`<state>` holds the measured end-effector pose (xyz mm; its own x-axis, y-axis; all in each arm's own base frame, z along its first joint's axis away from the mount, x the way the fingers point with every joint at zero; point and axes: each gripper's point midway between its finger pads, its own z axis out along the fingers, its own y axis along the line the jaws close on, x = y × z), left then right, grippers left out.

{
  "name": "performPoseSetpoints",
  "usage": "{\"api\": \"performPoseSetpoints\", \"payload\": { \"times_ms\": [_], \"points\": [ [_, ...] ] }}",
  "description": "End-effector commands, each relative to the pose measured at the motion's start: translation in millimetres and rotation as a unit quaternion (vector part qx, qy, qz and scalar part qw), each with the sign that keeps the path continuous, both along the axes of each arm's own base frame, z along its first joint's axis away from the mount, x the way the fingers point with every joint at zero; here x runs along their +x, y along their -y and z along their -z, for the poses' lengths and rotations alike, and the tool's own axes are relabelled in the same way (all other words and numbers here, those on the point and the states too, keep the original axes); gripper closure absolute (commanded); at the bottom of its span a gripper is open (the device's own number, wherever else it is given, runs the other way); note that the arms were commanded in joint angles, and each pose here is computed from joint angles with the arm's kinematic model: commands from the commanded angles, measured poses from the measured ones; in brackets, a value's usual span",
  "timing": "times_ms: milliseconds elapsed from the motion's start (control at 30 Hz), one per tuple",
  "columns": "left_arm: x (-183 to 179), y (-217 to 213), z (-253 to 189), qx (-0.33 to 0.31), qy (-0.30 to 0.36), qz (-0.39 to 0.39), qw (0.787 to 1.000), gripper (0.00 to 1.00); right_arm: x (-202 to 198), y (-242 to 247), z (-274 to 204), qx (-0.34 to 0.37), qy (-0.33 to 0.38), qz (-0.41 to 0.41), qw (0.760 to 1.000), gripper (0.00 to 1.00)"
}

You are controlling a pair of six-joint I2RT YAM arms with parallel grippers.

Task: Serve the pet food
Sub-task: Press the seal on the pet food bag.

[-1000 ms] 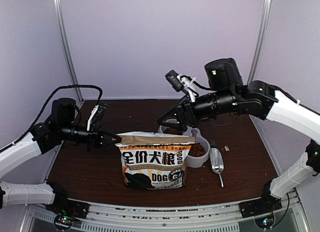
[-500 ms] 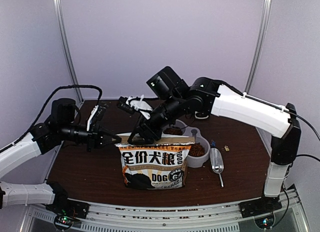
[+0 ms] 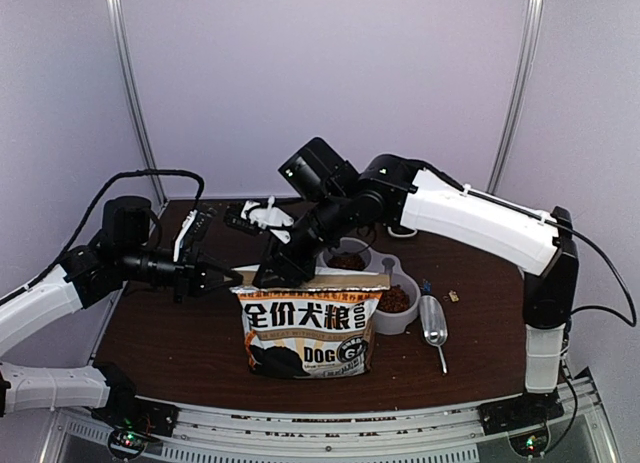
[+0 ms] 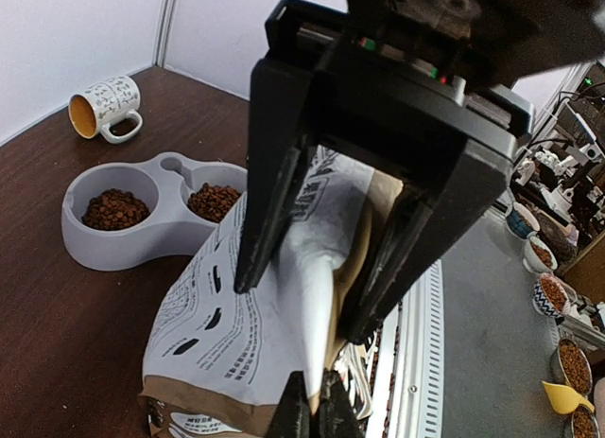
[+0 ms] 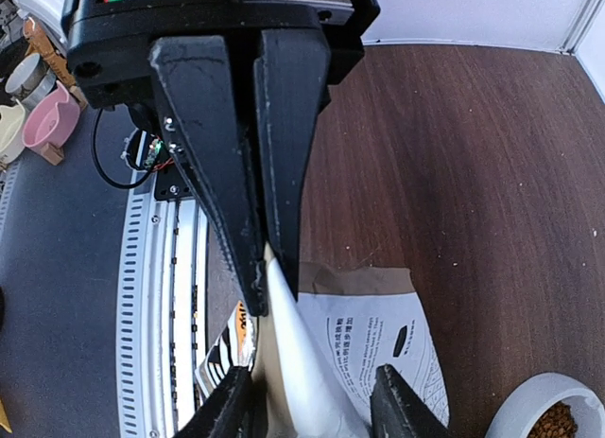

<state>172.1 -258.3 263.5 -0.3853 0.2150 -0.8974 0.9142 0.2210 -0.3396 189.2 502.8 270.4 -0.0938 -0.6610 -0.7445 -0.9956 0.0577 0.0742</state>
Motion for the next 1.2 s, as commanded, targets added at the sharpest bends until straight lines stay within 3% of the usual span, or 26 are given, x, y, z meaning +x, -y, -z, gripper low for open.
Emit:
{"api": "performPoseSetpoints", "payload": {
  "times_ms": [0,100,300,933,1167],
  "points": [
    [-3,1,-44,-0.055,0.08,0.016,0.995,1.0,-10,4,12,-0.029,-0.012,-0.023,0.999,0.63],
    [-2,-2,-45,-0.052,0.085,0.006,0.995,1.0,-10,18,26,-0.066,-0.009,-0.014,0.998,0.76],
    [-1,-5,-45,-0.045,0.096,-0.007,0.994,1.0,-1,63,44,-0.105,-0.019,0.027,0.994,0.9],
    [5,-11,-44,-0.032,0.105,-0.029,0.994,1.0,8,175,87,-0.186,-0.049,0.142,0.971,0.92],
    [5,-14,-46,-0.028,0.114,-0.039,0.992,1.0,12,209,82,-0.188,-0.045,0.189,0.963,0.97]
  ]
}}
